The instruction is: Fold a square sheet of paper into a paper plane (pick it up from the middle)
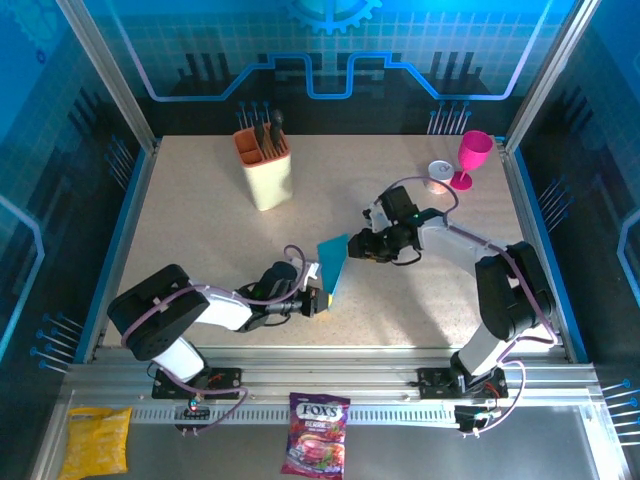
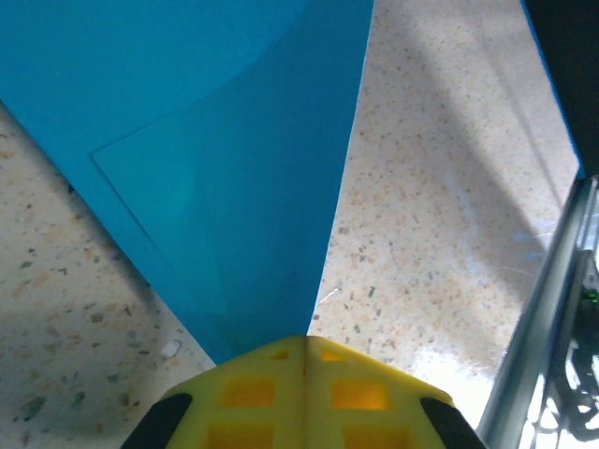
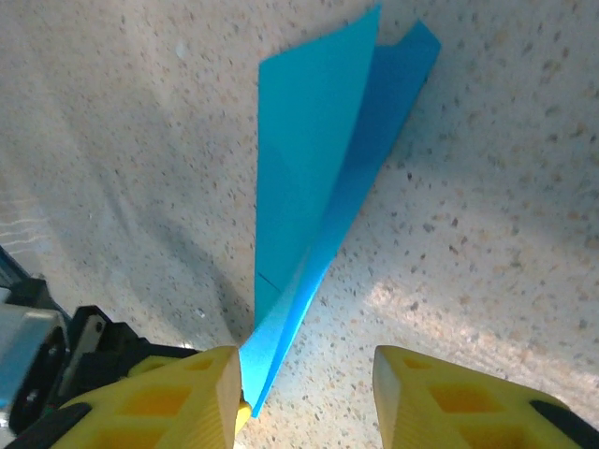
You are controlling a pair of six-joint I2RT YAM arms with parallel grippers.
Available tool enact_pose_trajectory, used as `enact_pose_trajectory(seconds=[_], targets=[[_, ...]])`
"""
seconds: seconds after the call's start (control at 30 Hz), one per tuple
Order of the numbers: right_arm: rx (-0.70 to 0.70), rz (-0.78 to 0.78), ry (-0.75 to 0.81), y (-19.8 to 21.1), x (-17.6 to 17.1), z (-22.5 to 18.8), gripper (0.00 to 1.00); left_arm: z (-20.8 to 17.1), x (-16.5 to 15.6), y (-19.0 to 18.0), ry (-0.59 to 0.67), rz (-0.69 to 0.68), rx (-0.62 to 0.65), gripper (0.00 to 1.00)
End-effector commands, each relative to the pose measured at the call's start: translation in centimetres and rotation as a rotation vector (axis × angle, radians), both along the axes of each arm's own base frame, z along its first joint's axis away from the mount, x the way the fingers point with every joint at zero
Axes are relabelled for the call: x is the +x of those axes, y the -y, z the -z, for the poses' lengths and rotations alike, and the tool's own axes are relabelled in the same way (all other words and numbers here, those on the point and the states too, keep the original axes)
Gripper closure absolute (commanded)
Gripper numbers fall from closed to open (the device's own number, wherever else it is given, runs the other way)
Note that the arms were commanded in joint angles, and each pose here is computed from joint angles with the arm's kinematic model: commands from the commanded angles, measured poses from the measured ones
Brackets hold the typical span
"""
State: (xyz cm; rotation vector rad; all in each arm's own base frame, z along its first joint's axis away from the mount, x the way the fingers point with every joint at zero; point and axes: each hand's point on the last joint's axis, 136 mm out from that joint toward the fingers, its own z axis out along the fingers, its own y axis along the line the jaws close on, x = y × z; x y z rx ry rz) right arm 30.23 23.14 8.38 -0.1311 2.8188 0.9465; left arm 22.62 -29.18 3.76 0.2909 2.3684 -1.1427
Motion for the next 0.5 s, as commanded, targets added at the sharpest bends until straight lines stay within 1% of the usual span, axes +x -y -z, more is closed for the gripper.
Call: enact_pose_trajectory(seconds=[0.0, 0.2, 0.37, 0.43, 0.47], targets=[[-0.003, -0.014, 0.006, -0.7, -0.6, 0.2, 0.56, -0.2, -0.6, 0.3, -0.028, 0.028, -0.049, 1.00], [-0.021, -0.024, -0.002, -1.9, -1.0, 0.7, 0.53, 0.1, -0.7, 0.2, -0.029, 0.034, -0.031, 1.00], [-0.033, -0.025, -0.021, -2.6, -0.7, 1.3, 0.53, 0.3, -0.6, 0.2, -0.028, 0.037, -0.027, 1.00], [-0.034, -0.024, -0.032, -2.7, -0.7, 1.6, 0.56, 0.3, -0.7, 0.2, -0.029, 0.041, -0.026, 1.00], [-0.035, -0.024, -0.035, -2.8, -0.6, 1.6, 0.58, 0.3, -0.7, 0.3, -0.030, 0.042, -0.026, 1.00]])
